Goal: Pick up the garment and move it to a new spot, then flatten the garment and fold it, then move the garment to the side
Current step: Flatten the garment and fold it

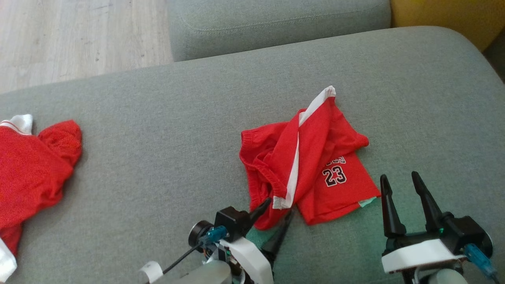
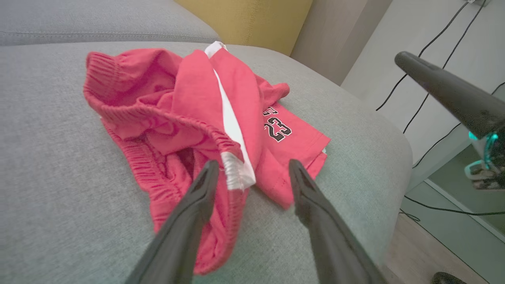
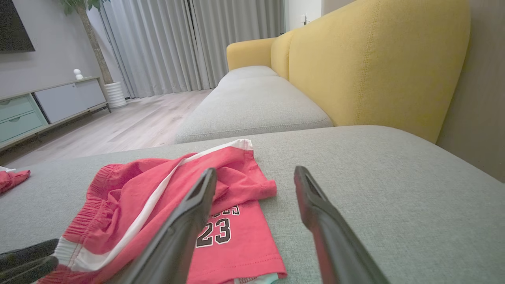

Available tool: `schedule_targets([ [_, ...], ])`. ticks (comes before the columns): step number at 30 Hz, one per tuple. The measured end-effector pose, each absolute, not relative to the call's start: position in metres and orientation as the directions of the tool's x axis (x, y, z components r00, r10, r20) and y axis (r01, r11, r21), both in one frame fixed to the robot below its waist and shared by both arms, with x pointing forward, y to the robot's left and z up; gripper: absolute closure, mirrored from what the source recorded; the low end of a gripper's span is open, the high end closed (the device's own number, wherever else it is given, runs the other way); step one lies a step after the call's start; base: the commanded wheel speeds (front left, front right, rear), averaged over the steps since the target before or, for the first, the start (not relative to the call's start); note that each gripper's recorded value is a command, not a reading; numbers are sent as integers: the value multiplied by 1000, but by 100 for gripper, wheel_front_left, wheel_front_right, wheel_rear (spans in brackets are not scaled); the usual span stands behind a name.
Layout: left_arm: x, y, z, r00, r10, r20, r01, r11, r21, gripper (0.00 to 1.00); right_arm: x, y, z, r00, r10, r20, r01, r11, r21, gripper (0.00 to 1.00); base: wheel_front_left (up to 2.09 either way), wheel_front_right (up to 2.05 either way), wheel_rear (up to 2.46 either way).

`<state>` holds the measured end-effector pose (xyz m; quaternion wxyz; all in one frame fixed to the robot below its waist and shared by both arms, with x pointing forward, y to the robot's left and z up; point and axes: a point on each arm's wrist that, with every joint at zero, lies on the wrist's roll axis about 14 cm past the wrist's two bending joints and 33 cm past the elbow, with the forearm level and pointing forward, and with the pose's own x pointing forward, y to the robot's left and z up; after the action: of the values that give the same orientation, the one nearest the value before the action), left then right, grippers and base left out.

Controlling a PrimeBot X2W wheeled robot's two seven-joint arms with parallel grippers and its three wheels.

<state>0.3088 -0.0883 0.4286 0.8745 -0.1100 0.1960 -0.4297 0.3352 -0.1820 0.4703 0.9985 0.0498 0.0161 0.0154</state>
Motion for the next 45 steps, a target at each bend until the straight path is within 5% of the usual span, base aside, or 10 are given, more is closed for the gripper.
schedule_targets([
  [3, 312, -86, 426, 561, -787, -257, 704, 617, -352, 59, 334, -184, 470, 999, 27, -31, -24, 995, 100, 0, 0, 0, 0],
  [5, 314, -83, 421, 564, -779, -274, 699, 627, -345, 100, 333, -184, 470, 999, 24, -32, -21, 995, 100, 0, 0, 0, 0],
  [13, 320, -70, 404, 583, -743, -329, 667, 669, -328, 100, 334, -184, 469, 999, 25, -36, -22, 995, 100, 0, 0, 0, 0],
  [20, 362, -24, 436, 744, -628, -230, 575, 776, -261, 100, 343, -176, 454, 996, 36, -77, -18, 974, 226, 0, 0, 0, 0],
  [27, 373, 41, 439, 847, -489, -208, 447, 867, -220, 100, 383, -141, 457, 978, 197, -69, -181, 964, 195, 0, 0, 0, 0],
  [36, 386, 71, 433, 878, -423, -224, 383, 902, -202, 100, 438, -124, 439, 880, 403, -252, -365, 912, 185, 0, 0, 0, 0],
  [45, 408, 99, 427, 900, -362, -244, 333, 930, -154, 100, 475, -129, 414, 791, 455, -408, -384, 890, 248, 0, 0, 0, 0],
])
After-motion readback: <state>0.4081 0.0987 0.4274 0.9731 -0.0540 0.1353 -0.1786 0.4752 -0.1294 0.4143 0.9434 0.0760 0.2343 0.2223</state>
